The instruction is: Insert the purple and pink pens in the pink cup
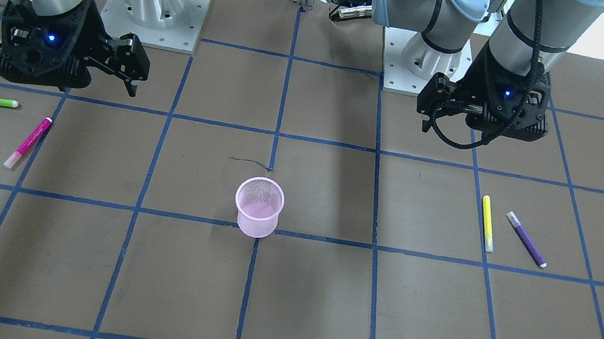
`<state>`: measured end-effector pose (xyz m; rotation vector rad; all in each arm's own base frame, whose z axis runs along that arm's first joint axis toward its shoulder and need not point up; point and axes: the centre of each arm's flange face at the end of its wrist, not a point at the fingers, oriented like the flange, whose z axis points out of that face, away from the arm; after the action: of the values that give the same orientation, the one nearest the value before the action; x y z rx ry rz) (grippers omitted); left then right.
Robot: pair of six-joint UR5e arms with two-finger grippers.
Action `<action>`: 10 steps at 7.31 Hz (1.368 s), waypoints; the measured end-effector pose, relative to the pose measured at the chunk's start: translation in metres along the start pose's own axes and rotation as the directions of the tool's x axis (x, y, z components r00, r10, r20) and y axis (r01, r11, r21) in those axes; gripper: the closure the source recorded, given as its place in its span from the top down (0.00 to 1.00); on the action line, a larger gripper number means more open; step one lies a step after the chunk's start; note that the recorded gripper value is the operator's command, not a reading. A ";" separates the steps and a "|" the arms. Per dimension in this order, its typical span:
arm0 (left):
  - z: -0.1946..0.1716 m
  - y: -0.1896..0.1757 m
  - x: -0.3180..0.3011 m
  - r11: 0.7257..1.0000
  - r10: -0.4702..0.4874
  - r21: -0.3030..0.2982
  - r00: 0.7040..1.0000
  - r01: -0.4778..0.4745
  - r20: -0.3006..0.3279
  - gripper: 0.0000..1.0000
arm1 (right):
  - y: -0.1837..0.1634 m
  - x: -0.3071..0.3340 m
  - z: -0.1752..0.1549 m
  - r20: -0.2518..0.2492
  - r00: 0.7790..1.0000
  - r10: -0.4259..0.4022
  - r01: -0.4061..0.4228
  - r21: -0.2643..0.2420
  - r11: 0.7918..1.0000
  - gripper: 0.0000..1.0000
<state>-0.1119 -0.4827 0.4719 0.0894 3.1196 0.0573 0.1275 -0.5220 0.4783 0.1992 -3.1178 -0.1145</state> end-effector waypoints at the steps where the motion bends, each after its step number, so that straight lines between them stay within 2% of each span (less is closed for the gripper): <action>1: 0.000 0.000 0.000 1.000 0.000 0.000 1.000 0.000 0.001 1.00 | 0.000 0.000 0.000 0.000 1.000 0.000 0.000 0.000 1.000 1.00; 3: -0.001 0.000 0.000 1.000 -0.001 0.002 1.000 0.001 0.000 1.00 | 0.000 0.000 0.001 0.000 1.000 0.001 -0.001 -0.001 1.000 1.00; 6: -0.003 0.000 0.000 1.000 -0.001 0.007 1.000 0.001 -0.001 1.00 | -0.002 -0.001 0.001 0.036 0.999 0.016 -0.017 0.007 1.000 1.00; 10: -0.005 0.000 -0.001 1.000 -0.002 0.010 1.000 0.002 0.000 1.00 | -0.003 0.013 0.004 0.036 0.999 0.033 -0.033 0.002 0.999 1.00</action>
<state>-0.1115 -0.4824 0.4768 0.0862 3.1205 0.0410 0.1147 -0.5263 0.4743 0.1470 -3.1556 -0.1144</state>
